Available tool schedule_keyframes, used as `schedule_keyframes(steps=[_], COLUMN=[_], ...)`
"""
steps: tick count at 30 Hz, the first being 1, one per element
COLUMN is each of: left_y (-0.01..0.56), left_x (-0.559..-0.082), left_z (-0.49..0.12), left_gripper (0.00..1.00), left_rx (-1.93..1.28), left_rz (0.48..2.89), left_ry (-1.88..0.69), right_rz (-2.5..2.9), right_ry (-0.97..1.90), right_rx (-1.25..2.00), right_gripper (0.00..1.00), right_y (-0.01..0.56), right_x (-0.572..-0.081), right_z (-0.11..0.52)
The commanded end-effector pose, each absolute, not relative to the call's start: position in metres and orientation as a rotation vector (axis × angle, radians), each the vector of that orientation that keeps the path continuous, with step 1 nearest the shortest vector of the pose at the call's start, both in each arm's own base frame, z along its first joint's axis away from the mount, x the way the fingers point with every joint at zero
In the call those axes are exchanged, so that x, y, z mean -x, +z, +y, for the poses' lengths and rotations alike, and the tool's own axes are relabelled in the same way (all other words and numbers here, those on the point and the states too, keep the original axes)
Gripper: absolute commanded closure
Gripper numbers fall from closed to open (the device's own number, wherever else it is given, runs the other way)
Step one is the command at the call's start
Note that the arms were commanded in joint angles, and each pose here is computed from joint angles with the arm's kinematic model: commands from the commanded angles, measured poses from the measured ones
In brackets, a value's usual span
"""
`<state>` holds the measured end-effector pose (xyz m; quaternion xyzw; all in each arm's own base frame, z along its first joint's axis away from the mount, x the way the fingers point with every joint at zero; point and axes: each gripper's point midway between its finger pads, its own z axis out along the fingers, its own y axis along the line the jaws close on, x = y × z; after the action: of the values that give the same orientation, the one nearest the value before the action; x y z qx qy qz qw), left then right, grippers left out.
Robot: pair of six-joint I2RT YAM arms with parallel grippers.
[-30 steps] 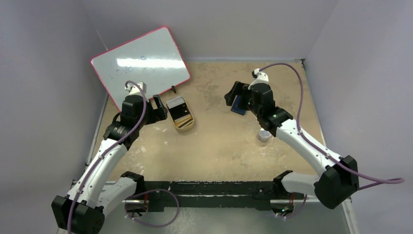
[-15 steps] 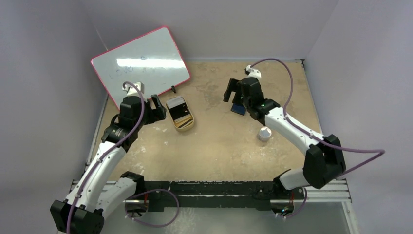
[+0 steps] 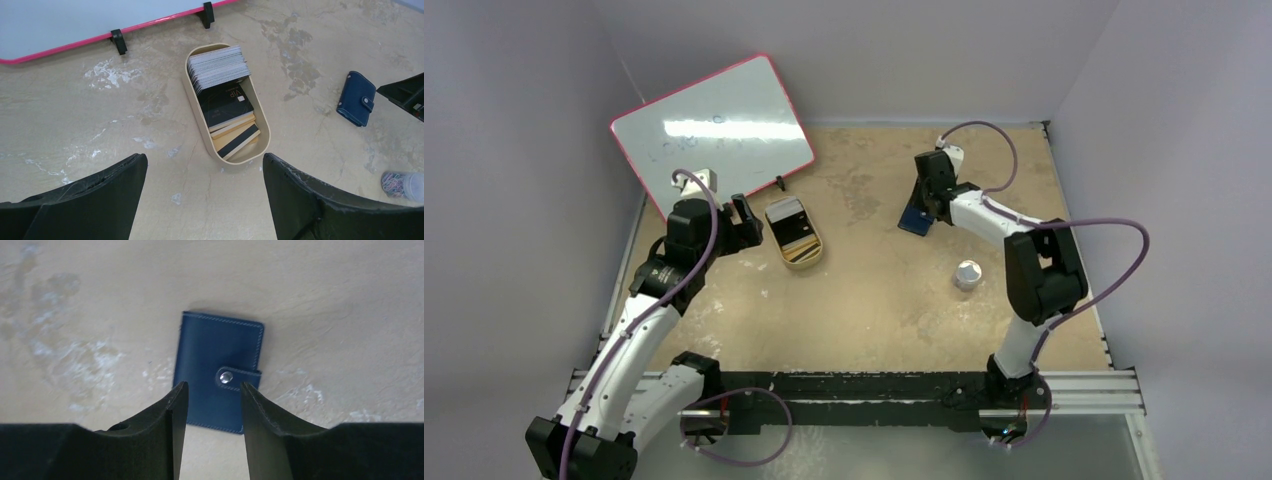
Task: Put the credit cards into the card holder
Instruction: Open the card holder at the center of the board.
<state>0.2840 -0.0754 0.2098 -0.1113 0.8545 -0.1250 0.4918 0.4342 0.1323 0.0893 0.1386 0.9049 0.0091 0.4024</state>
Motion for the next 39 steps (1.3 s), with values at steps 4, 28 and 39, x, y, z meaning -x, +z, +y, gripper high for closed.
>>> schedule_keyframes(steps=[4, 28, 39], left_y=[0.221, 0.222, 0.222], left_x=[-0.289, -0.288, -0.288], left_z=[-0.073, -0.074, -0.074], left_gripper=[0.15, 0.15, 0.15], left_rx=[0.256, 0.25, 0.248], left_rz=[2.028, 2.025, 2.028], left_ry=[-0.3, -0.301, -0.305], right_rz=[2.28, 2.436, 2.386], right_ry=[-0.001, -0.191, -0.1], right_rx=[-0.396, -0.406, -0.394], right_gripper=[0.54, 0.55, 0.52], right_y=[0.09, 0.029, 0.068], right_x=[-0.46, -0.44, -0.442], right_z=[0.117, 0.1, 0.108])
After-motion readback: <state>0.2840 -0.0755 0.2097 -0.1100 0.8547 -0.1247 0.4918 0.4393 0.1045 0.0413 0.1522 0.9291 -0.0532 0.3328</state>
